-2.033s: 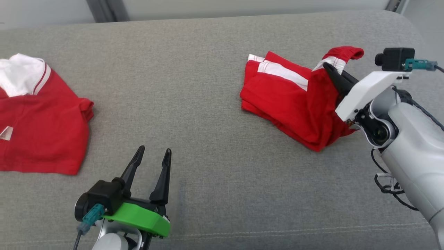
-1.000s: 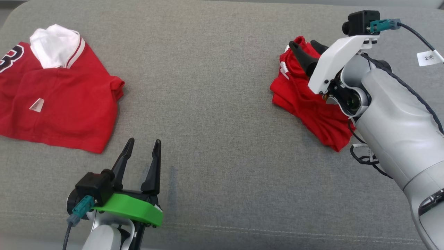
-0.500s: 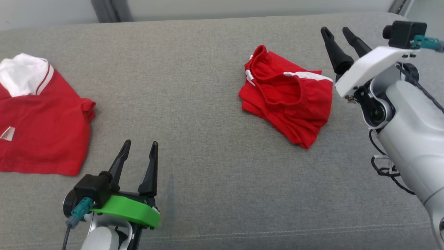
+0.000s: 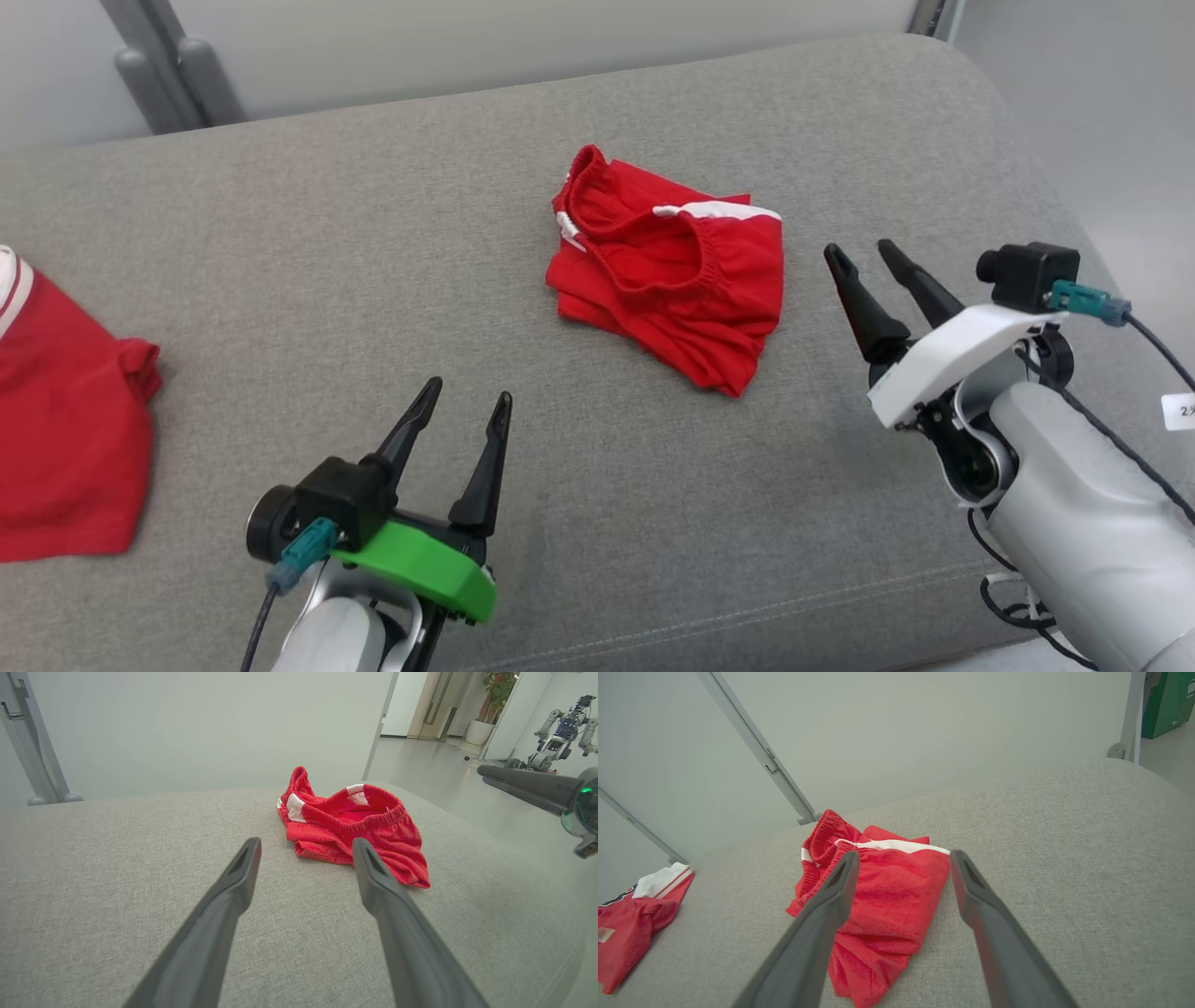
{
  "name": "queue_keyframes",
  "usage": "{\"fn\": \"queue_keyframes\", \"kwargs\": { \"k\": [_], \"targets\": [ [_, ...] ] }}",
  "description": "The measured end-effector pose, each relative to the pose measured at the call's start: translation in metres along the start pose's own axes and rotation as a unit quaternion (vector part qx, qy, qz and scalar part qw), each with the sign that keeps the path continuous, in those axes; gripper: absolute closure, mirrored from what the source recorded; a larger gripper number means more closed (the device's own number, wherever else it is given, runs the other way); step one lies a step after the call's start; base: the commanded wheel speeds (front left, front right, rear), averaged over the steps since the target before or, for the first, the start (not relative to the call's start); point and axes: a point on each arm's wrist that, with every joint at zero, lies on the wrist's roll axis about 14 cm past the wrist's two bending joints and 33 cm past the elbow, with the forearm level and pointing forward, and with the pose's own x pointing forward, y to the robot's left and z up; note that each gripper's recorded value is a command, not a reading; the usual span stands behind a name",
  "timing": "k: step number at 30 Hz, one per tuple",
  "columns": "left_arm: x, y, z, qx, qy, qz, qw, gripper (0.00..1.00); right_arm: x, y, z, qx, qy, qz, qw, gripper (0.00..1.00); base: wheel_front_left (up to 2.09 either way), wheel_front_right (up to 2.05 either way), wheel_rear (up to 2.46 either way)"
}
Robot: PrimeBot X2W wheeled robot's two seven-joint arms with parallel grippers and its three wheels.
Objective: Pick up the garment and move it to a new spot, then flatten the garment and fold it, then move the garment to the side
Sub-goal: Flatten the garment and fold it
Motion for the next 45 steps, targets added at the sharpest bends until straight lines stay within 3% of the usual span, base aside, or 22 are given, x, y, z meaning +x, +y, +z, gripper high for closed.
{"fn": "queue_keyframes", "kwargs": {
  "k": [3,9,13,28,41,42,44,45],
  "targets": [
    [0.017,-0.025,0.005,0.001,-0.003,-0.045,0.999,0.00,-0.020,-0.005,-0.007,-0.009,0.002,-0.008,1.000,0.00,0.00,0.00,0.00],
    [0.038,-0.057,0.004,-0.007,0.014,-0.100,0.995,0.00,-0.034,-0.017,0.040,-0.028,-0.073,-0.023,0.997,0.00,0.00,0.00,0.00],
    [0.058,-0.080,0.006,0.000,0.025,-0.143,0.989,0.00,-0.045,-0.026,0.042,-0.023,-0.084,-0.039,0.995,0.00,0.00,0.00,0.00],
    [0.115,-0.109,-0.035,0.017,0.116,-0.211,0.970,0.00,-0.067,-0.056,0.042,-0.022,-0.108,-0.106,0.988,0.00,0.00,0.00,0.00],
    [0.128,-0.118,-0.093,0.026,0.199,-0.240,0.950,0.00,-0.087,-0.086,0.032,-0.021,-0.105,-0.171,0.979,0.00,0.00,0.00,0.00],
    [0.129,-0.119,-0.094,0.027,0.200,-0.242,0.949,0.10,-0.088,-0.086,0.031,-0.021,-0.105,-0.174,0.979,0.00,0.00,0.00,0.00],
    [0.128,-0.121,-0.095,0.031,0.201,-0.247,0.947,0.55,-0.089,-0.087,0.030,-0.018,-0.107,-0.177,0.978,0.00,0.00,0.00,0.00],
    [0.128,-0.121,-0.095,0.031,0.201,-0.248,0.947,0.71,-0.090,-0.088,0.029,-0.018,-0.106,-0.179,0.978,0.00,0.00,0.00,0.00]
  ]
}}
